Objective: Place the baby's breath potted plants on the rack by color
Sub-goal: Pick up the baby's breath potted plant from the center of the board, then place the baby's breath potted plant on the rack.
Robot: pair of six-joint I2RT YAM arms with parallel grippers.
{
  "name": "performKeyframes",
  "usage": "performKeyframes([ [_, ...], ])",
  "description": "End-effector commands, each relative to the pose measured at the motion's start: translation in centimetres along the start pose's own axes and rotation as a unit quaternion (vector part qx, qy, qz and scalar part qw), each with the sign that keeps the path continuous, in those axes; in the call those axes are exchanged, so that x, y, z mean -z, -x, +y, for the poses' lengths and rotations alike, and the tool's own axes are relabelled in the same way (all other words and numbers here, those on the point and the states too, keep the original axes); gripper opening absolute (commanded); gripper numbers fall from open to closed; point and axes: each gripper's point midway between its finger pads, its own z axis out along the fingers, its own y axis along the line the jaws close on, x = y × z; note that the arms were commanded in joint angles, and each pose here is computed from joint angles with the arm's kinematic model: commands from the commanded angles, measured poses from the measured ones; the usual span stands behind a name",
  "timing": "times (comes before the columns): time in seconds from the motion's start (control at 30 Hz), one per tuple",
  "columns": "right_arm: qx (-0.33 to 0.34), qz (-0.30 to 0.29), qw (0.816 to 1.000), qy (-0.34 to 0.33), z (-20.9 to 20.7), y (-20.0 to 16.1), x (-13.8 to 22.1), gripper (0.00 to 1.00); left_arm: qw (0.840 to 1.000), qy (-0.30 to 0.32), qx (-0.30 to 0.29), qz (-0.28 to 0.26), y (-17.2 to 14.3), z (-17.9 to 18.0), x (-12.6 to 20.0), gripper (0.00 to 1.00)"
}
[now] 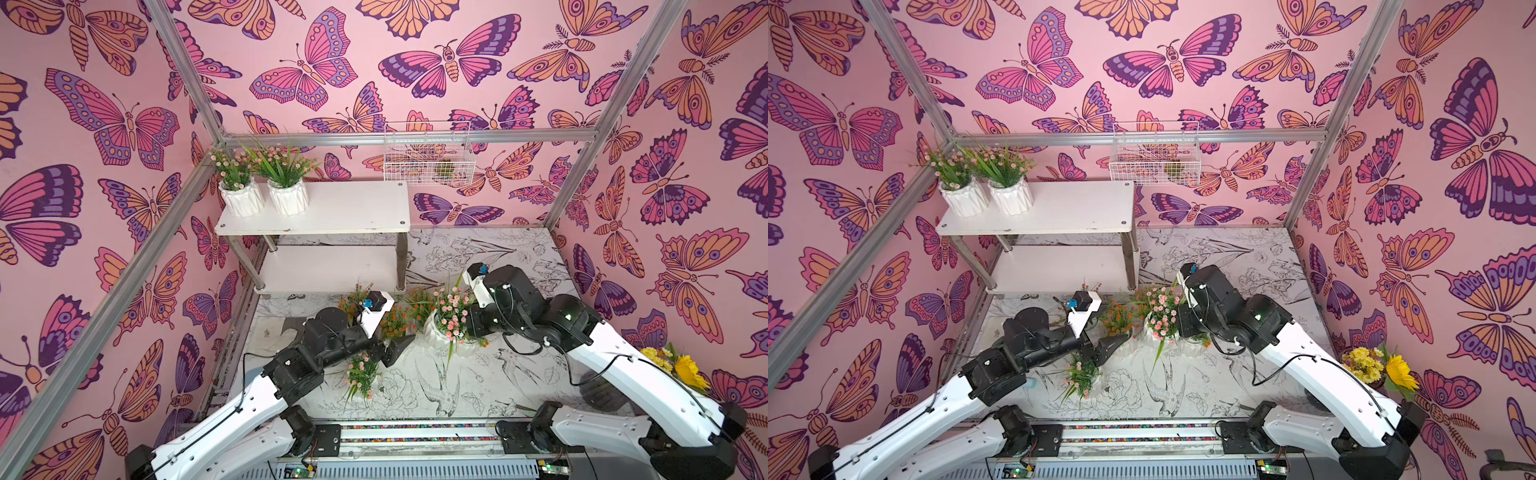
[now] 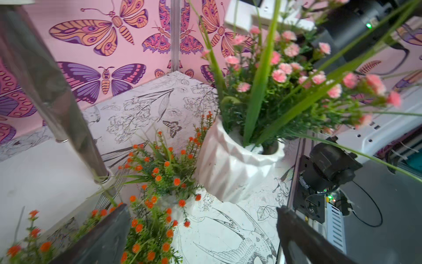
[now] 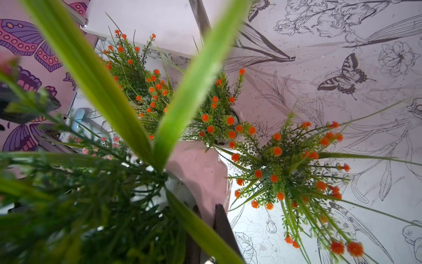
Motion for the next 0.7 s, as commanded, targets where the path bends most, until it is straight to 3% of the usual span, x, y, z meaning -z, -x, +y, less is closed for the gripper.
performKeyframes([
  [0.0,0.011,-0.025,0.999,0.030,1.4,1.8,1.5,0.00,0.998,-0.028,-0.047,-0.011,0.8,-1.7,-0.9,1.00],
  [0.67,0.009,-0.016,0.998,0.066,3.0,2.3,0.0,0.00,0.999,-0.013,-0.037,-0.005,2.1,-2.3,-7.1,1.00],
])
